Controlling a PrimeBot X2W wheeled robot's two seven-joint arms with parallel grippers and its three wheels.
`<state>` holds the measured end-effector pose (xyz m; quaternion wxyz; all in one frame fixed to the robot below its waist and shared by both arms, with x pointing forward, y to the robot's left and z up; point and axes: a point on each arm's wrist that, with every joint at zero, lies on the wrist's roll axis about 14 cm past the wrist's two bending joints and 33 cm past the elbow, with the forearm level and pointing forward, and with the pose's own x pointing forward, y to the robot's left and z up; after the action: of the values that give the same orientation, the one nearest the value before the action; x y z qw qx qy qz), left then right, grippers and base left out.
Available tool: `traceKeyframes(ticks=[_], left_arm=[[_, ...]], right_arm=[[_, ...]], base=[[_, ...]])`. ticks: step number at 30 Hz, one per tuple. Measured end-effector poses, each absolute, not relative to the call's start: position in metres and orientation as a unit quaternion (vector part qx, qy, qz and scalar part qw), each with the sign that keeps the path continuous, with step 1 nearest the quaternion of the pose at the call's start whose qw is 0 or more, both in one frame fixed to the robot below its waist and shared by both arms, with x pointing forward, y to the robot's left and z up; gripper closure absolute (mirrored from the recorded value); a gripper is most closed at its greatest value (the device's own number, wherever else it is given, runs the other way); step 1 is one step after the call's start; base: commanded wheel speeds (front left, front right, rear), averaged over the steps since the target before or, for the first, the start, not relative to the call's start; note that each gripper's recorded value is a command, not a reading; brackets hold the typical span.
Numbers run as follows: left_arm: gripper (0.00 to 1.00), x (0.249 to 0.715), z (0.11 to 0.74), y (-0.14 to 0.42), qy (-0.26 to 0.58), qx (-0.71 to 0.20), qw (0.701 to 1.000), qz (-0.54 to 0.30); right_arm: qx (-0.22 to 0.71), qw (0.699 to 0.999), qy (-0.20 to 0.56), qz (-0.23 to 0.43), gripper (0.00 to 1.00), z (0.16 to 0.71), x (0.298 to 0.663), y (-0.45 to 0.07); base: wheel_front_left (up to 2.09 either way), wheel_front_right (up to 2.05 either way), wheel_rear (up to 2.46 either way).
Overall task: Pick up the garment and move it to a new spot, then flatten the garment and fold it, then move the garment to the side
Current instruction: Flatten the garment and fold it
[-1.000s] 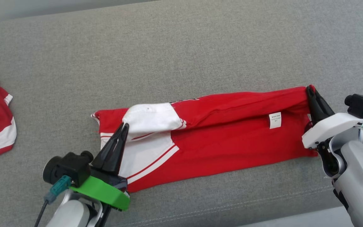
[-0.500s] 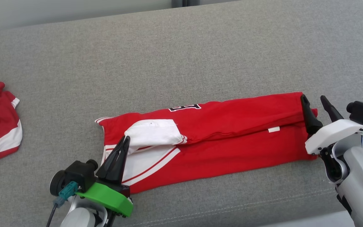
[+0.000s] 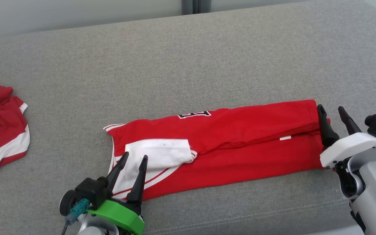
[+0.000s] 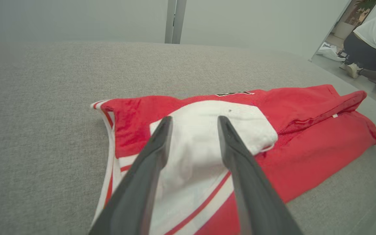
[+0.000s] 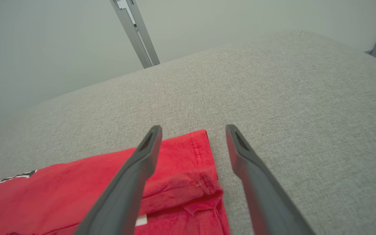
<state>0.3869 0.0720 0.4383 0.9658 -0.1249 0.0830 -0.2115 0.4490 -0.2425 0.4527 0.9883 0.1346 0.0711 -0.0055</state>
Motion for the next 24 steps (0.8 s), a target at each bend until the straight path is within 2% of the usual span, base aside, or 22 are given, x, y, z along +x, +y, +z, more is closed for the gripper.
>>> traceKeyframes(ticks=[14,24], left_arm=[[0.0,0.379,0.459,0.101,0.044,-0.125,0.979,-0.156],[0.0,0.373,0.472,0.147,0.014,-0.112,0.991,-0.074]], right_arm=[[0.112,0.988,0.106,-0.014,0.0,0.435,0.432,-0.246],[0.109,0.986,0.125,-0.013,0.0,0.429,0.437,-0.238]], base=[[0.0,0.0,0.0],[0.0,0.0,0.0]])
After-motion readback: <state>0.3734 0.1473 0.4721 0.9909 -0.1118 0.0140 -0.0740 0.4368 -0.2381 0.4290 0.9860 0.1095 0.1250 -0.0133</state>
